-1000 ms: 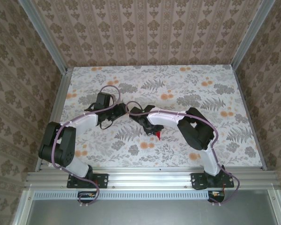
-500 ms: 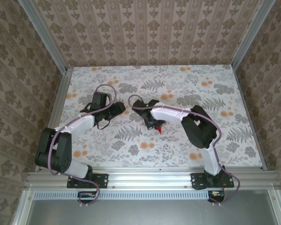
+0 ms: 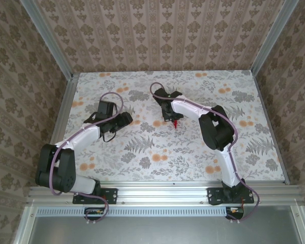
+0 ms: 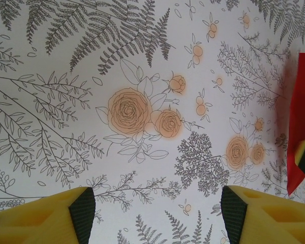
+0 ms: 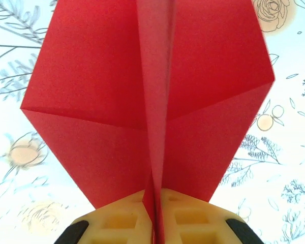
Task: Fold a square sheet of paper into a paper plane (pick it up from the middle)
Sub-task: Move a paper plane to the center of the table.
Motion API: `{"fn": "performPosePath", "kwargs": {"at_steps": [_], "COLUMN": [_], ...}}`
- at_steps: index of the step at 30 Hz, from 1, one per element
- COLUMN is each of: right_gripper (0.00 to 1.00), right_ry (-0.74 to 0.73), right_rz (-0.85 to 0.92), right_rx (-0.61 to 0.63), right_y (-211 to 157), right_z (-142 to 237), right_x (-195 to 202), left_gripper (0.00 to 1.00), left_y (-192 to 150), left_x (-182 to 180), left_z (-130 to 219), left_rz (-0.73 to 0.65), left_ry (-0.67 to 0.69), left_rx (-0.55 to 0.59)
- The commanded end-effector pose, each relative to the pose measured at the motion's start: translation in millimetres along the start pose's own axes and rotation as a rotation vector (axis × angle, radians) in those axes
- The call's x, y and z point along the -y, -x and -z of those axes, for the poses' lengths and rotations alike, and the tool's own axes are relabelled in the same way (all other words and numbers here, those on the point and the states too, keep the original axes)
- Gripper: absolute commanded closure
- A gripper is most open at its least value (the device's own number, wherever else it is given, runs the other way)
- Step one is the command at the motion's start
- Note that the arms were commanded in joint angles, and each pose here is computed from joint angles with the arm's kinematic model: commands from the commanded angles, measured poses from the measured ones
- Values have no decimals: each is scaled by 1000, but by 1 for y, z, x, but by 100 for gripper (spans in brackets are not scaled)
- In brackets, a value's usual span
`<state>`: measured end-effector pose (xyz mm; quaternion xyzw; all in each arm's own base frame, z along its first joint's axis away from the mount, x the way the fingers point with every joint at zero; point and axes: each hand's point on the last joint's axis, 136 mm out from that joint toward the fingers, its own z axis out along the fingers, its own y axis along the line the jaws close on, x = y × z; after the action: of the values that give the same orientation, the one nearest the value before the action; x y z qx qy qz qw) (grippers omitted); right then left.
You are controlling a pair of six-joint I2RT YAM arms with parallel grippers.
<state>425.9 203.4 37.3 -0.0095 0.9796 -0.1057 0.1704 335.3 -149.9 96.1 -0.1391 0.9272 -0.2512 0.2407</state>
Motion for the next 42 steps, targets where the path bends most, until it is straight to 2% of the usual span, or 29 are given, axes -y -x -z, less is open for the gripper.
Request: {"fn": "performPosePath", "kwargs": {"at_steps": [1,10,18,25,30,36,42], "right_gripper": [88,80,77,70,65,44,23], "right_ry": [-21,-28,-29,5,4,62,103], "right_rz": [0,0,4,-11,-54,-133,-232], "right_rx": [-5,-9,-32,-36,62,234,406], "right_y": [7,11,2,3,28,53,54], "right_z": [-8,-17,-27,-23,19,96,157], "right_x": [4,2,0,-4,10,36,79], "left_gripper": [31,31,31,31,31,29,22], "left_y": [0,0,0,4,13,33,63], "left_x": [-6,-5,-4,0,6,11,0], "left_z": [2,1,0,3,10,28,65], "left_rz": [-10,-9,-9,-16,-39,-77,-106], "left_ry": [24,25,23,20,17,51,142], "left_rx": [-3,-9,-12,-9,8,72,207]}}
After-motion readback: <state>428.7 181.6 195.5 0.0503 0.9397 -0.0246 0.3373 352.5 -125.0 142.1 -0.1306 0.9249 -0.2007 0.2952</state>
